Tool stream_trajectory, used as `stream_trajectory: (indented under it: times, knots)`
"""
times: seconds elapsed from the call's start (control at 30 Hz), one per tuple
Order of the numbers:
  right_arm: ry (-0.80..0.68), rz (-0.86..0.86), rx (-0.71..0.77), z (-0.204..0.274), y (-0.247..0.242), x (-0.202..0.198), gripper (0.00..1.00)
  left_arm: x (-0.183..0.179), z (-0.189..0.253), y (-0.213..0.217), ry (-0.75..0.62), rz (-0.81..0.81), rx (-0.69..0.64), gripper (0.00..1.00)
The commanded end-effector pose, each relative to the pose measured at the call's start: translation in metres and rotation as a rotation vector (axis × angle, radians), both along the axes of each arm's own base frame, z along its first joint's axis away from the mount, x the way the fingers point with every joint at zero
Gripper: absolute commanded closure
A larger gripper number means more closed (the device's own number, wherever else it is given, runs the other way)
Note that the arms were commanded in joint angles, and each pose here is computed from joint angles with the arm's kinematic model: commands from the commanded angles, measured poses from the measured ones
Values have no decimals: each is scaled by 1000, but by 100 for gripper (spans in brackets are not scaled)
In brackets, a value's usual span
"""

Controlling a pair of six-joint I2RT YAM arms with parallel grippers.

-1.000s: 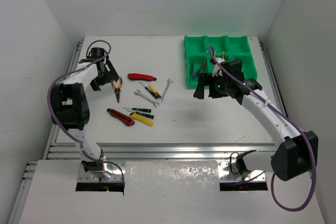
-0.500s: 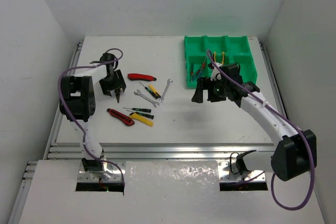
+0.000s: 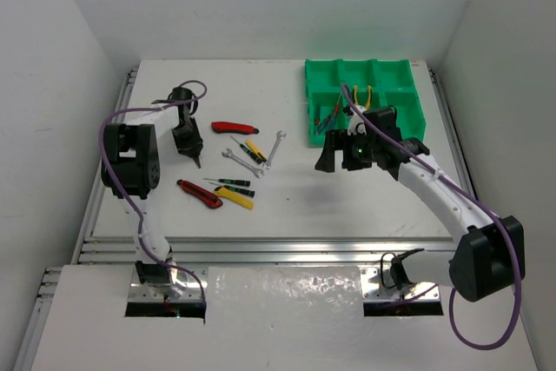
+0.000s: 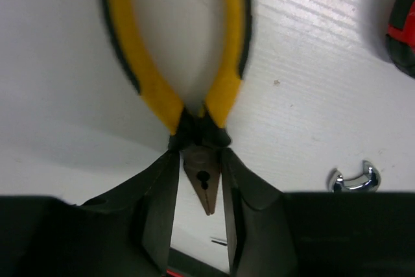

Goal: Sort the tools into containers

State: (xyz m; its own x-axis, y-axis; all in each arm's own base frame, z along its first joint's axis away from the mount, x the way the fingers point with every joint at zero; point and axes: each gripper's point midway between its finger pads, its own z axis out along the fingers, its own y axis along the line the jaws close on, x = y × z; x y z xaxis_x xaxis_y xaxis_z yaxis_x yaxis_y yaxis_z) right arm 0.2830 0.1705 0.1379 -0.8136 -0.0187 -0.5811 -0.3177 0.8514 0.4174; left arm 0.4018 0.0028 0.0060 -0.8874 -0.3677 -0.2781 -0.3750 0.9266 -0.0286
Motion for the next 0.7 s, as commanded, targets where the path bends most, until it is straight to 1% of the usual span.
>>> stream_trajectory:
  times: [0.0,0.03,0.07,0.2,0.27,0.47,0.5,0.57,0.6,0.67]
  knots:
    - [-64,40,68,17,12,3,4,-1,-17,-4,31,-16,-17,89]
    - [-60,48,75,15,14,1,4,-2,-16,-4,33,-16,-18,100]
    - [-60,57,87,15,16,0,2,-3,-15,-17,31,-47,-15,100]
    - [-77,127,188,19,33,-4,1,0,9,-32,-52,-39,-26,100]
    - [-59,138,211,17,37,-5,1,0,24,-42,-105,-54,-31,100]
    - [-56,146,264,16,46,-2,1,0,55,-61,-187,-84,-8,100]
    - [-86,156,287,22,49,2,1,0,63,-63,-208,-87,-11,100]
    - [-66,157,323,20,55,2,1,-1,70,-69,-229,-101,-17,100]
    - [-81,162,345,24,58,7,1,-1,73,-71,-240,-102,-21,100]
    - [-47,159,389,24,66,12,1,-4,80,-76,-263,-114,-26,100]
